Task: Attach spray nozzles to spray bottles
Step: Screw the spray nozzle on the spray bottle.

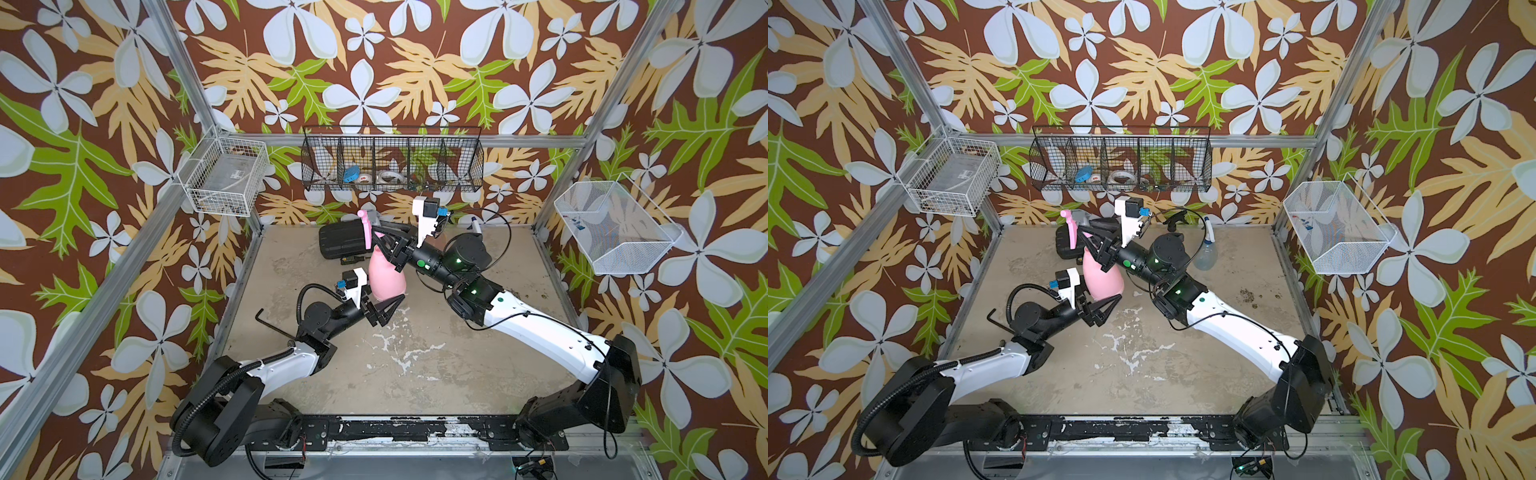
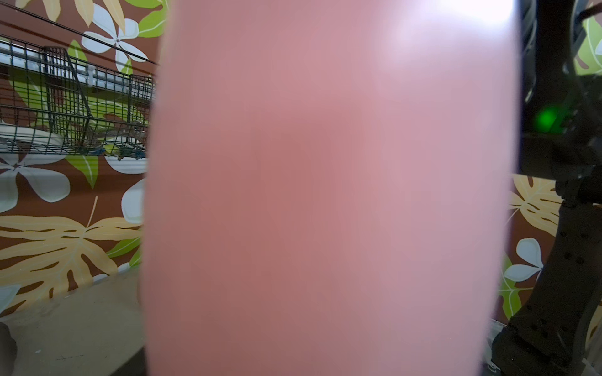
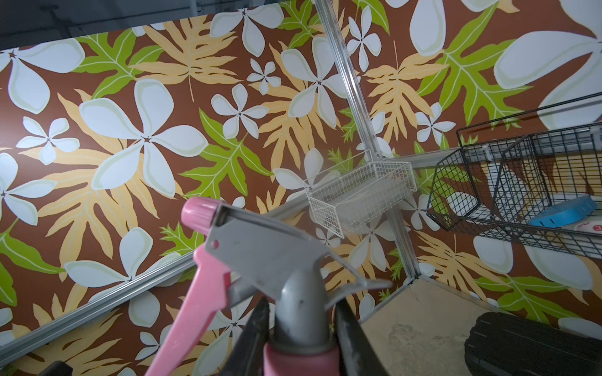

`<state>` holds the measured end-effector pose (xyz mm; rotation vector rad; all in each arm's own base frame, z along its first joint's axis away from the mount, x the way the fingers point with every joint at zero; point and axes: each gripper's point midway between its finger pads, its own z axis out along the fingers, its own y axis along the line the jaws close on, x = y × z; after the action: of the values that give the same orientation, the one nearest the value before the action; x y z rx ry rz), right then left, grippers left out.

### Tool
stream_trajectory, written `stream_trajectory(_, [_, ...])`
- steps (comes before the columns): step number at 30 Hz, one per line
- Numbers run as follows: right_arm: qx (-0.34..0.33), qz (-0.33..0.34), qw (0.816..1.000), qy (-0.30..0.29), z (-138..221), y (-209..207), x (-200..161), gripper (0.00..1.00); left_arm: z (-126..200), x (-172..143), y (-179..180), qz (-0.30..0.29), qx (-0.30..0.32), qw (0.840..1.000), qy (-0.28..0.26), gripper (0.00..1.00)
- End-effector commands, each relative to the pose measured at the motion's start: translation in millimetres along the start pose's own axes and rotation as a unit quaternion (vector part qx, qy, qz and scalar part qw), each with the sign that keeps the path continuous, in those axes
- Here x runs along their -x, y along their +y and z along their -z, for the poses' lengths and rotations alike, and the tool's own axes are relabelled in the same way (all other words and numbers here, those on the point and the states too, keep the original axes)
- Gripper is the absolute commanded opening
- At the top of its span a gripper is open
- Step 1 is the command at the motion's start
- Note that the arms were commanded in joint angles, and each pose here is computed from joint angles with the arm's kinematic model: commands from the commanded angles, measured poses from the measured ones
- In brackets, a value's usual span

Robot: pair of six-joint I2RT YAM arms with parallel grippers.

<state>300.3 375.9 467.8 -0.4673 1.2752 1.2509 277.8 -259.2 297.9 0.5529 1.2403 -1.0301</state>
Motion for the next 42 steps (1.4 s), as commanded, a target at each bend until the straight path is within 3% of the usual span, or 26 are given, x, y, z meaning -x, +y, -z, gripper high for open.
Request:
stream_trajectory(1, [-0.011, 0.03, 0.999, -0.013, 4, 5, 7, 0.11, -1, 1, 5, -0.005, 0.015, 1.0, 0.005, 0.59])
stream_trajectory(7, [-0.037, 0.06, 0.998, 0.003, 17, 10, -5, 0.36, 2, -3, 13, -0.016, 0.039, 0.999, 0.013, 0.58])
stream_trajectory(13, [-0.056, 0.068, 0.996, 0.024, 26, 2, -17, 0.52, 5, -8, 18, -0.034, 0.058, 0.997, 0.027, 0.58])
stream_trajectory(24, [-0.066, 0.123, 0.986, 0.095, 32, 4, -21, 0.69, 10, -24, 10, -0.032, 0.034, 0.998, 0.047, 0.59])
stream_trajectory(42, [-0.07, 0.174, 0.966, 0.178, 26, -10, -30, 0.68, 12, -29, 4, -0.023, 0.017, 0.998, 0.053, 0.59])
